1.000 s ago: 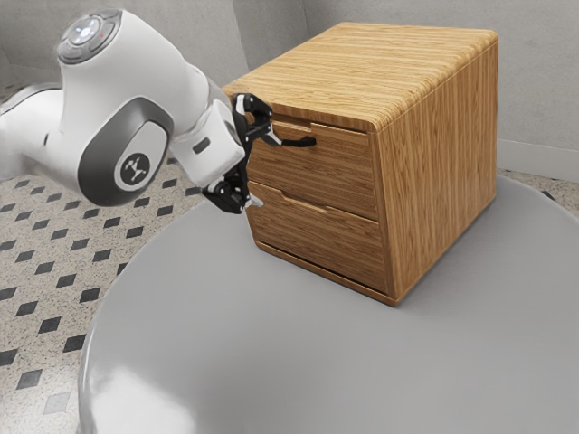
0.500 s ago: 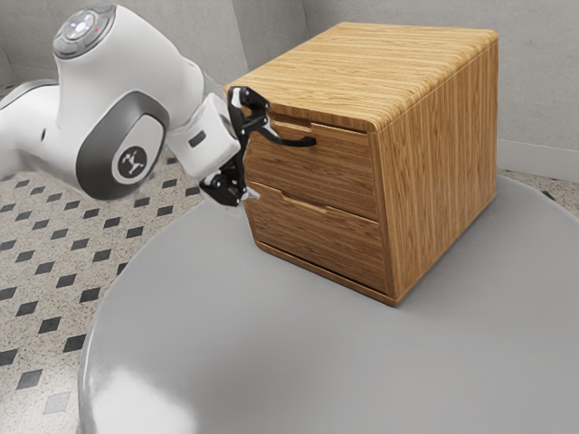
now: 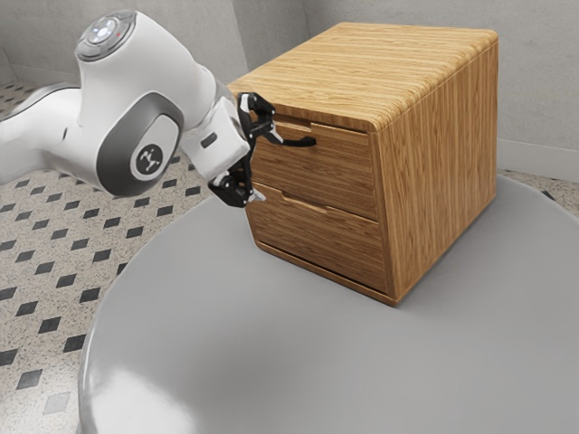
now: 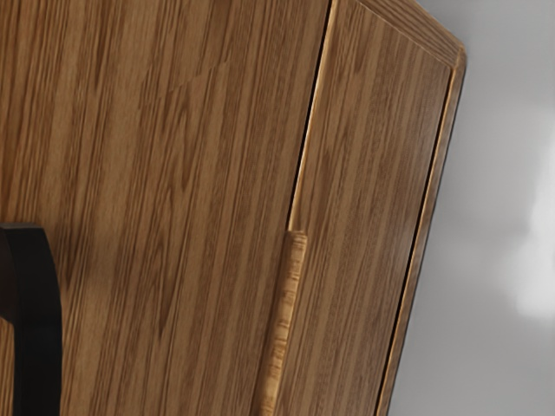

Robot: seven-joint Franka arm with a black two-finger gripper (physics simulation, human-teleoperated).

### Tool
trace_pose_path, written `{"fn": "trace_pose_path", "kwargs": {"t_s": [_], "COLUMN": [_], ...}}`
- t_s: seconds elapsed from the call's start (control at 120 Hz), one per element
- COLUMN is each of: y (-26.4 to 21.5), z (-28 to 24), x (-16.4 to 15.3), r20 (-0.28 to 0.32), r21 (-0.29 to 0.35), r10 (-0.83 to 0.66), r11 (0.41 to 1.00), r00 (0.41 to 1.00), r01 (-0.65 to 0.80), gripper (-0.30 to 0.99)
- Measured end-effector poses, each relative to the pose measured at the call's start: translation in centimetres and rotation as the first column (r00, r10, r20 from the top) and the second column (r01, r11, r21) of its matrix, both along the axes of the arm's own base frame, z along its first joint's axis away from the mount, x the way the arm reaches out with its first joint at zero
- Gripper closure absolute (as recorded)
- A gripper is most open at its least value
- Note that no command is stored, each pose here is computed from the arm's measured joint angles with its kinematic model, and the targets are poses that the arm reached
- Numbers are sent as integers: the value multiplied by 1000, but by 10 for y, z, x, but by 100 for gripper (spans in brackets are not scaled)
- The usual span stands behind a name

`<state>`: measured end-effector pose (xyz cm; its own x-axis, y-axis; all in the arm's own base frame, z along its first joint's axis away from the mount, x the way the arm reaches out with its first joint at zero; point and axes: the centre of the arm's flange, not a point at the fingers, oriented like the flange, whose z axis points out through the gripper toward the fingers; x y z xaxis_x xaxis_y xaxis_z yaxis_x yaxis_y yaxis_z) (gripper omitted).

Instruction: Pull the drawer handle with one arm to open the drawer

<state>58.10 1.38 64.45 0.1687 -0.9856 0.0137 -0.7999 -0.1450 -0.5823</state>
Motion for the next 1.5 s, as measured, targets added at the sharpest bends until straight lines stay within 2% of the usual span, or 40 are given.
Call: {"fn": "trace_pose_path", "kwargs": {"t_s": [0.183, 0.3, 0.383, 0.492, 0.65, 1.117, 1.5], "y": [-2, -2, -1, -1, 2, 9, 7], "z": [4, -5, -9, -9, -7, -8, -9], "x": [5, 13, 17, 17, 16, -2, -37], "r20": [10, -3, -5, -2, 2, -22, -32], "r21": [-2, -8, -11, -11, -9, 2, 20], "r10": [-7, -10, -11, -11, -6, 12, 24], "r11": [1000, 1000, 1000, 1000, 1000, 1000, 1000], "r00": [1000, 1000, 1000, 1000, 1000, 1000, 999], "r01": [7, 10, 10, 11, 6, -12, -23], "gripper": [0, 0, -8, 0, 0, 0, 1]}}
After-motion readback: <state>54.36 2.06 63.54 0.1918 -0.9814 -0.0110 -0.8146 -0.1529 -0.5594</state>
